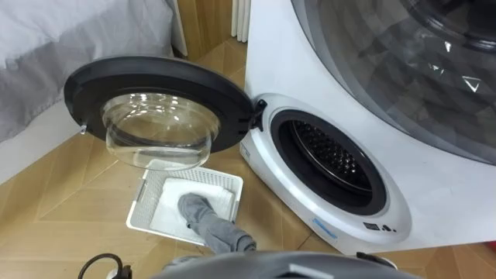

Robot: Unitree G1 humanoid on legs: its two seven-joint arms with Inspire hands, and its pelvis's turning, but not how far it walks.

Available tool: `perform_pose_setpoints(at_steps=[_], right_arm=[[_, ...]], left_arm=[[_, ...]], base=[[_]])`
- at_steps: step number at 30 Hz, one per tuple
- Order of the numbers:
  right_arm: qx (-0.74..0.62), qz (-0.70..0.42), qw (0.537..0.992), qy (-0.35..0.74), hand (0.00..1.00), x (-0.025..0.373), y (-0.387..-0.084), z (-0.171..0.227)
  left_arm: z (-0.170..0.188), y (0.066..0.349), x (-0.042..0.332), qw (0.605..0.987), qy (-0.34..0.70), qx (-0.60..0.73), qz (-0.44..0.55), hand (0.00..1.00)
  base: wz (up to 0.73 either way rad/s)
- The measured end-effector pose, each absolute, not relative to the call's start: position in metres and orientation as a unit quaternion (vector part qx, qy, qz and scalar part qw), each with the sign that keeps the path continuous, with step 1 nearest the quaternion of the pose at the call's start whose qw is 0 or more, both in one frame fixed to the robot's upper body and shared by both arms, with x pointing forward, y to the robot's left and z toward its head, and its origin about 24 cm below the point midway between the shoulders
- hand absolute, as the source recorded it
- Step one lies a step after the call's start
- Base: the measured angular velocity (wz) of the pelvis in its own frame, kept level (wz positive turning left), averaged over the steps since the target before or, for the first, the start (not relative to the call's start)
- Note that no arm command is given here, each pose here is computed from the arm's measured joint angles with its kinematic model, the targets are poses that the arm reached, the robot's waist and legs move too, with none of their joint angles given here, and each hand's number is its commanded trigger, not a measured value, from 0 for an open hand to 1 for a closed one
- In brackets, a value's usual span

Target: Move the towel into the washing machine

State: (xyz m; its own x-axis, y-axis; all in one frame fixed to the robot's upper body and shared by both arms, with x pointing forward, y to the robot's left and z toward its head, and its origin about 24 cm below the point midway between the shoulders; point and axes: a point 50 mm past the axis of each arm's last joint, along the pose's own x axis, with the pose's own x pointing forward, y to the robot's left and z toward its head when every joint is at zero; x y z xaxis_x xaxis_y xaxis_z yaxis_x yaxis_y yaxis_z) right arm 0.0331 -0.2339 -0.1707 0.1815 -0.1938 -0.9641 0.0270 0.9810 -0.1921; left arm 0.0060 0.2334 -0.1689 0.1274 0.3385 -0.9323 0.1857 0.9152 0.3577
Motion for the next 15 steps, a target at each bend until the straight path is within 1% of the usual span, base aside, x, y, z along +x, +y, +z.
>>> perform_pose_setpoints(at_steps=[15], right_arm=[[-0.067,-0.068,0.768,0.633,0.00,0.0348,-0.2373,-0.1695]], left_arm=[[-0.1687,0.2341,0.0083,0.720,0.660,0.210,0.042,0.00]], base=[[0.00]])
